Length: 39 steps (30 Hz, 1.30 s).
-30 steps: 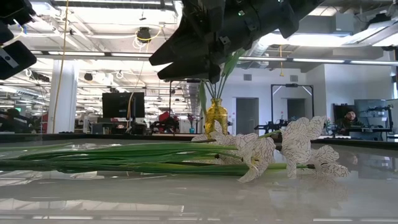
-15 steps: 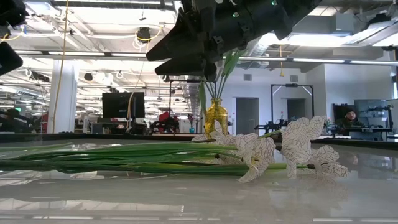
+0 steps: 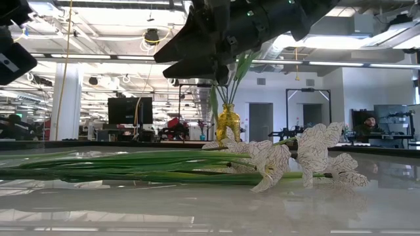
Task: Sort flowers into vase by color
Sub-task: Put the white flowers into the transparent vase
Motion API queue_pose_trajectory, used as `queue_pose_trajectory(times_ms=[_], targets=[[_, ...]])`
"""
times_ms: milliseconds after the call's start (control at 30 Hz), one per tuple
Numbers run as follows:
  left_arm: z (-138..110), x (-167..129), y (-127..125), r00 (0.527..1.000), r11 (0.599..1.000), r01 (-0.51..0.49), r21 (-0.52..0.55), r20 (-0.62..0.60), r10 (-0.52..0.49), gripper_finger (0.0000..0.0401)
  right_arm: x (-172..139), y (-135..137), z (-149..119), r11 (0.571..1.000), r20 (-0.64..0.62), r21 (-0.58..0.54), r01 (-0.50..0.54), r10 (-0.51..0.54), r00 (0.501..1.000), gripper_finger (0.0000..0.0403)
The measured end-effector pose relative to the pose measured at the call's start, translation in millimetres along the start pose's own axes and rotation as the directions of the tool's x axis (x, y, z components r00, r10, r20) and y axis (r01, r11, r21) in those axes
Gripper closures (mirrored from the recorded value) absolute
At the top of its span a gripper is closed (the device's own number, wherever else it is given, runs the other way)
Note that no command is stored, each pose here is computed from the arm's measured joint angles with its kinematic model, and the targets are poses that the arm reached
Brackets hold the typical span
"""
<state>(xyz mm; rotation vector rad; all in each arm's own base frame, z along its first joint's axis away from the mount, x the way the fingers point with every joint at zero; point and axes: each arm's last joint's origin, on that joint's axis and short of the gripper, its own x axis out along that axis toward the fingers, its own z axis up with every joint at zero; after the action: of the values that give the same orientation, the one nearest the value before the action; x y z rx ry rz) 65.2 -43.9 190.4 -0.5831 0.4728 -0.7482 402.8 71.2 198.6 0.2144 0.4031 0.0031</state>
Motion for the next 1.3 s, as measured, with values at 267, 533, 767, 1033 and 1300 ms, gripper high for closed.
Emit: queue_pose_trajectory(times_ms=[267, 533, 767, 1033, 1300], targets=[[1, 0, -1, 1.000, 1.000, 0.020, 0.023, 0.004, -0.020, 0.0205, 0, 3, -2, 0.999, -0.021, 0.004, -0.051, 0.051, 0.998, 0.0179], [7, -3, -8, 0.998, 0.998, 0.062, 0.032, 0.018, -0.063, 0.0205, 0, 3, -2, 0.999, -0.022, 0.005, -0.051, 0.051, 0.998, 0.0179], [12, -14, -16, 1.000, 0.998, -0.004, 0.067, 0.006, 0.004, 0.0205, 0, 3, -2, 0.999, -0.022, 0.006, -0.051, 0.051, 0.998, 0.0179], [15, -23, -22, 0.999, 0.999, -0.033, 0.013, -0.015, 0.033, 0.0205, 0, 3, -2, 0.999, -0.021, 0.006, -0.051, 0.051, 0.998, 0.0179], [11, -27, -21, 0.993, 0.990, -0.102, -0.096, -0.071, 0.096, 0.0205, 0, 3, -1, 0.999, -0.021, 0.006, -0.052, 0.052, 0.998, 0.0179]])
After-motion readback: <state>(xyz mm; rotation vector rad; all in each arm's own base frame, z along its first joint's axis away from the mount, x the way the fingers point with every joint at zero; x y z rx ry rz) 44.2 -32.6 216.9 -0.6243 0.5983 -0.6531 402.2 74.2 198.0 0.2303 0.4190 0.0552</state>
